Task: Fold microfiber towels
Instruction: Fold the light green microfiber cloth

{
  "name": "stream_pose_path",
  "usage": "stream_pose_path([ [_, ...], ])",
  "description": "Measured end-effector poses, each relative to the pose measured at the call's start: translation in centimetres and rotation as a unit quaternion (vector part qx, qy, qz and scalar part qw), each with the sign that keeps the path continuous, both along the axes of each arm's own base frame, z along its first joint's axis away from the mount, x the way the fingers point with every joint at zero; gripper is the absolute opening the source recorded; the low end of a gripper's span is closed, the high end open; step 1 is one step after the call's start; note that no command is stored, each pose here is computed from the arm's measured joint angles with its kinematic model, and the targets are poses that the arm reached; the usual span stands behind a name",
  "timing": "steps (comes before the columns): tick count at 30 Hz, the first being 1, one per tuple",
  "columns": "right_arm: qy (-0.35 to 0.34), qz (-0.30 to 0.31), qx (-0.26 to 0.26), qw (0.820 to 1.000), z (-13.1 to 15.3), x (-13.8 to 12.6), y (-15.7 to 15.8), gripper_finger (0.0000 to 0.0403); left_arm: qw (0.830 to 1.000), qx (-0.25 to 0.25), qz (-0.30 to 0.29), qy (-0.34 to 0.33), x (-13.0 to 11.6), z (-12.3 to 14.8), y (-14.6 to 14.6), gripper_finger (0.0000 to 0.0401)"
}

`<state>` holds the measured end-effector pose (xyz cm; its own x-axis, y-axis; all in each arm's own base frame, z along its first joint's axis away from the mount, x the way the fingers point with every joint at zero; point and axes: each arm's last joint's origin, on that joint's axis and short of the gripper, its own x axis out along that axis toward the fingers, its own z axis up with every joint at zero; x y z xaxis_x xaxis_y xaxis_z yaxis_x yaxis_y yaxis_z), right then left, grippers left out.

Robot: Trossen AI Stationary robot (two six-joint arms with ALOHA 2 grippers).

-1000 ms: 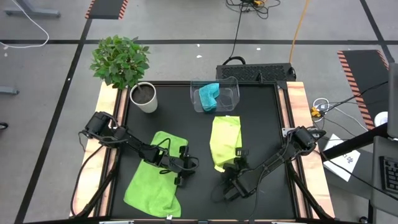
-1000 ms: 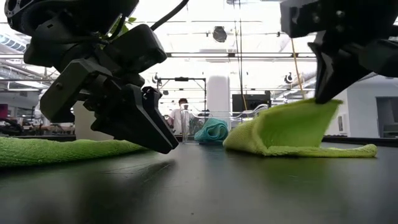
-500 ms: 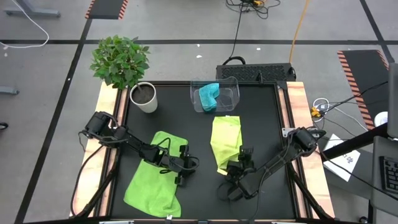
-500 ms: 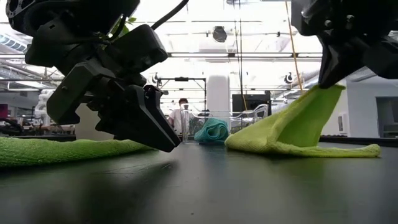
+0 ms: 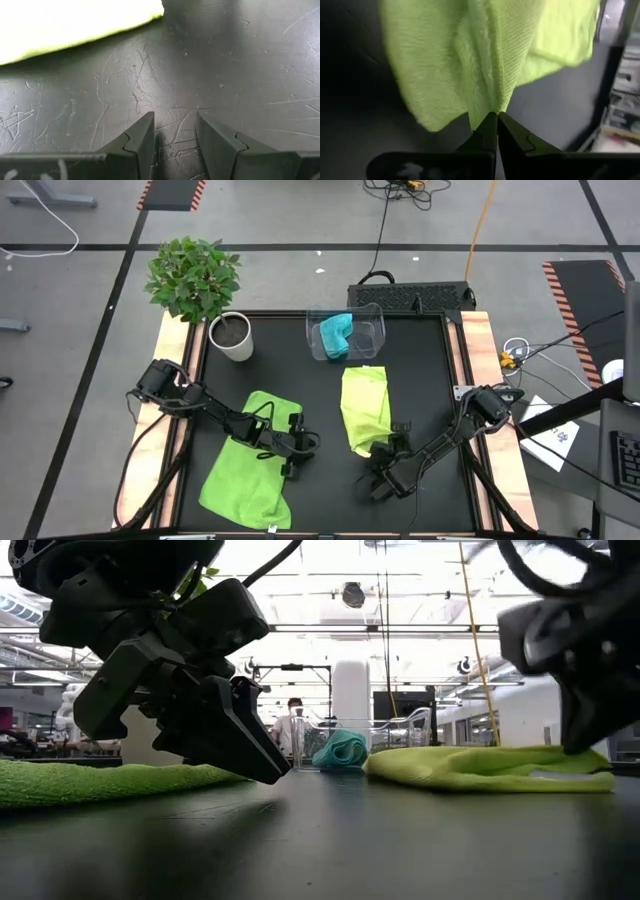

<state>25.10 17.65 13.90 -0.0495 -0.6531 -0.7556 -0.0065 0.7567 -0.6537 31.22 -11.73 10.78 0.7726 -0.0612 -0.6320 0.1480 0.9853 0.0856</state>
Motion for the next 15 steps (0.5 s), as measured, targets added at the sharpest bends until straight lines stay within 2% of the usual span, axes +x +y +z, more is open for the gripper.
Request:
stream_pose_path([
  [3, 0.009, -0.014, -0.005, 1.000, -0.9, -0.8, -0.5, 0.0000, 1.000, -0.001, 0.001, 0.000, 0.0, 0.0, 0.0, 0.0145],
  [8, -0.007, -0.014, 0.024, 1.000, -2.2, -0.9, -0.5, 0.0000, 1.000, 0.000, 0.000, 0.000, 0.0, 0.0, 0.0, 0.0145],
  [15, -0.019, -0.003, 0.041, 0.999, -1.7, -0.7, -0.3, 0.0015, 1.000, -0.001, 0.004, -0.002, 0.2, 0.0, 0.3, 0.0145],
])
